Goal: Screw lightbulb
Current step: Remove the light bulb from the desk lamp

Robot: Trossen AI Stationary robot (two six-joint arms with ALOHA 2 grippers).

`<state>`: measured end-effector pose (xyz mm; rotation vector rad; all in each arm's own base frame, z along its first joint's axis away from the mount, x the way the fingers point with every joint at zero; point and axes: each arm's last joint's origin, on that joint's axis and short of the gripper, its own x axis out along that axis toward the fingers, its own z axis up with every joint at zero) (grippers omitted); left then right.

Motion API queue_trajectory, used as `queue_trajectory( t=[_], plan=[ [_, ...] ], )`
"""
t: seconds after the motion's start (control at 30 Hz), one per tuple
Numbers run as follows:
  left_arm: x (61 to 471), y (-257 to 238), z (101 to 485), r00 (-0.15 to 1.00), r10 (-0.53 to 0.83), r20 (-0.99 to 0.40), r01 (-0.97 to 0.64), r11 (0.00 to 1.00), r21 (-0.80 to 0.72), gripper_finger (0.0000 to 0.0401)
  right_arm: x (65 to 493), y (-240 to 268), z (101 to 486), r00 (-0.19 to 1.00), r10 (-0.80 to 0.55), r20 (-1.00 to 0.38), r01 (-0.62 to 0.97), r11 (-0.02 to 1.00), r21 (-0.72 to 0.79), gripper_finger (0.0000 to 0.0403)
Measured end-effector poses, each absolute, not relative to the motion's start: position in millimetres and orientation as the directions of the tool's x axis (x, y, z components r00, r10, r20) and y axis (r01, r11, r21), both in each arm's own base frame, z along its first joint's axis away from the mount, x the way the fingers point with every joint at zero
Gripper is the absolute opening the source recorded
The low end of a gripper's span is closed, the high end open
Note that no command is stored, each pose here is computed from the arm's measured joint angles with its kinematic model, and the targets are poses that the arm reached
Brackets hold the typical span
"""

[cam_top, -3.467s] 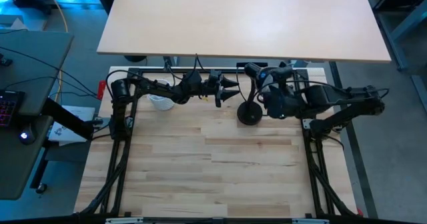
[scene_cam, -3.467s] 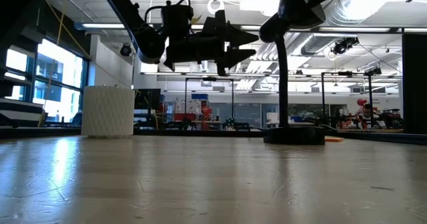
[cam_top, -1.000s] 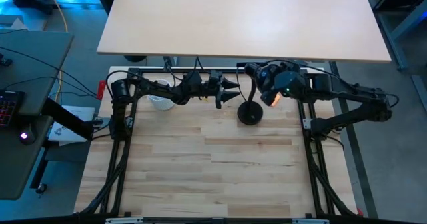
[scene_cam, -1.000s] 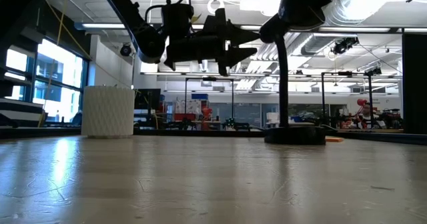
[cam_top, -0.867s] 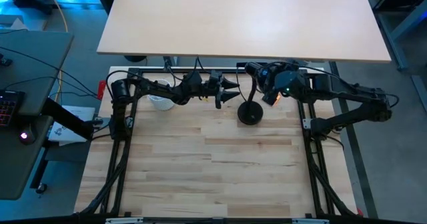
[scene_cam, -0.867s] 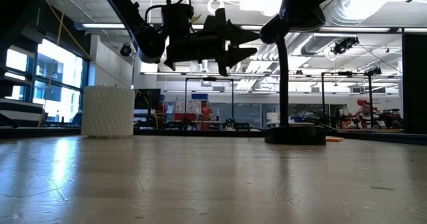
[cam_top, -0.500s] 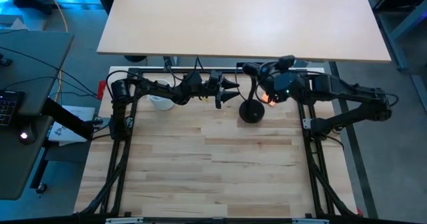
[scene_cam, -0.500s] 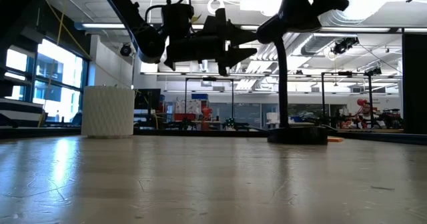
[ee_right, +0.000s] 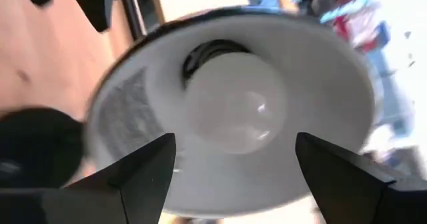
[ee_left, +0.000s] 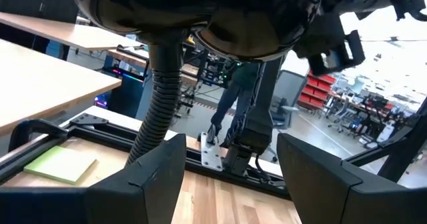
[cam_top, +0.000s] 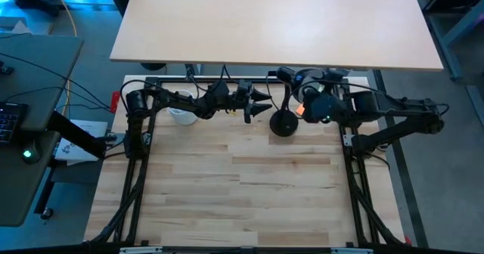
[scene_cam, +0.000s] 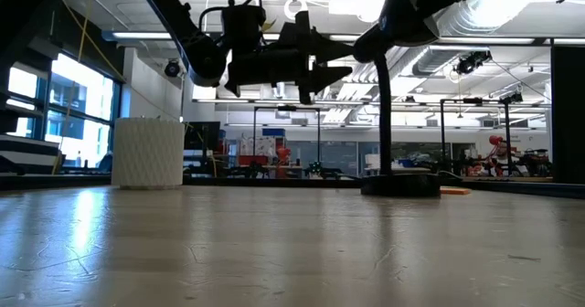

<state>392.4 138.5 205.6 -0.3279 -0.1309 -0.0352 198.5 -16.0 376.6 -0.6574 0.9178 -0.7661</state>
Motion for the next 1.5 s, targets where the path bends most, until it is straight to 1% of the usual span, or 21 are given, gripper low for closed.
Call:
queue_trajectory(
  t=[0.1, 0.2, 0.27, 0.43, 0.5, 0.63, 0.83, 0.97, 1.07, 1.17, 1.23, 1.33, 1.5],
  plan=[
    [392.4, 138.5, 205.6, 0.991, -0.010, 0.134, 0.054, 0.943, -0.328, 0.0229, 197.4, -14.9, 374.1, 0.405, -0.772, -0.491, 0.413, 0.633, -0.655, 0.0307],
    [392.4, 139.0, 205.7, 0.991, 0.009, 0.135, 0.037, 0.943, -0.331, 0.0229, 200.1, -13.5, 374.3, 0.449, -0.726, -0.521, 0.524, 0.686, -0.504, 0.0307],
    [392.4, 139.4, 205.7, 0.990, 0.023, 0.136, 0.023, 0.943, -0.333, 0.0229, 204.0, -12.8, 376.4, 0.486, -0.705, -0.516, 0.587, 0.701, -0.405, 0.0307],
    [392.4, 139.9, 205.7, 0.990, 0.040, 0.137, 0.008, 0.942, -0.335, 0.0229, 213.2, -11.8, 384.6, 0.560, -0.693, -0.454, 0.682, 0.697, -0.222, 0.0307],
    [392.4, 139.9, 205.7, 0.990, 0.040, 0.137, 0.008, 0.942, -0.335, 0.0229, 214.5, -11.7, 386.2, 0.572, -0.691, -0.443, 0.684, 0.699, -0.209, 0.0307],
    [392.4, 139.9, 205.6, 0.990, 0.040, 0.136, 0.008, 0.942, -0.335, 0.0229, 213.8, -11.7, 385.7, 0.568, -0.691, -0.447, 0.674, 0.703, -0.229, 0.0307],
    [388.1, 150.5, 202.1, 0.996, 0.008, 0.091, 0.026, 0.930, -0.367, 0.0229, 210.8, -11.9, 385.1, 0.557, -0.694, -0.456, 0.742, 0.662, -0.101, 0.0307],
    [384.9, 158.1, 201.1, 0.997, 0.008, 0.078, 0.022, 0.928, -0.373, 0.0229, 202.8, -10.8, 380.7, 0.521, -0.693, -0.499, 0.743, 0.656, -0.135, 0.0307],
    [385.7, 156.1, 200.3, 0.998, 0.002, 0.069, 0.022, 0.941, -0.337, 0.0229, 195.3, -9.1, 377.6, 0.488, -0.696, -0.527, 0.739, 0.651, -0.175, 0.0307],
    [388.5, 149.9, 200.1, 0.998, 0.016, 0.067, 0.003, 0.962, -0.275, 0.0229, 192.5, -4.9, 375.3, 0.480, -0.687, -0.545, 0.736, 0.654, -0.176, 0.0307],
    [391.2, 143.9, 200.4, 0.996, 0.050, 0.069, -0.033, 0.975, -0.221, 0.0229, 195.0, -3.1, 373.9, 0.476, -0.699, -0.534, 0.739, 0.647, -0.187, 0.0307],
    [395.1, 135.1, 199.7, 0.992, 0.108, 0.063, -0.097, 0.984, -0.151, 0.0229, 202.0, -2.3, 362.5, 0.445, -0.736, -0.510, 0.764, 0.609, -0.212, 0.0307],
    [398.1, 127.3, 199.4, 0.986, 0.153, 0.060, -0.146, 0.983, -0.109, 0.0229, 214.9, -2.4, 345.8, 0.441, -0.727, -0.527, 0.783, 0.598, -0.170, 0.0307]
  ],
)
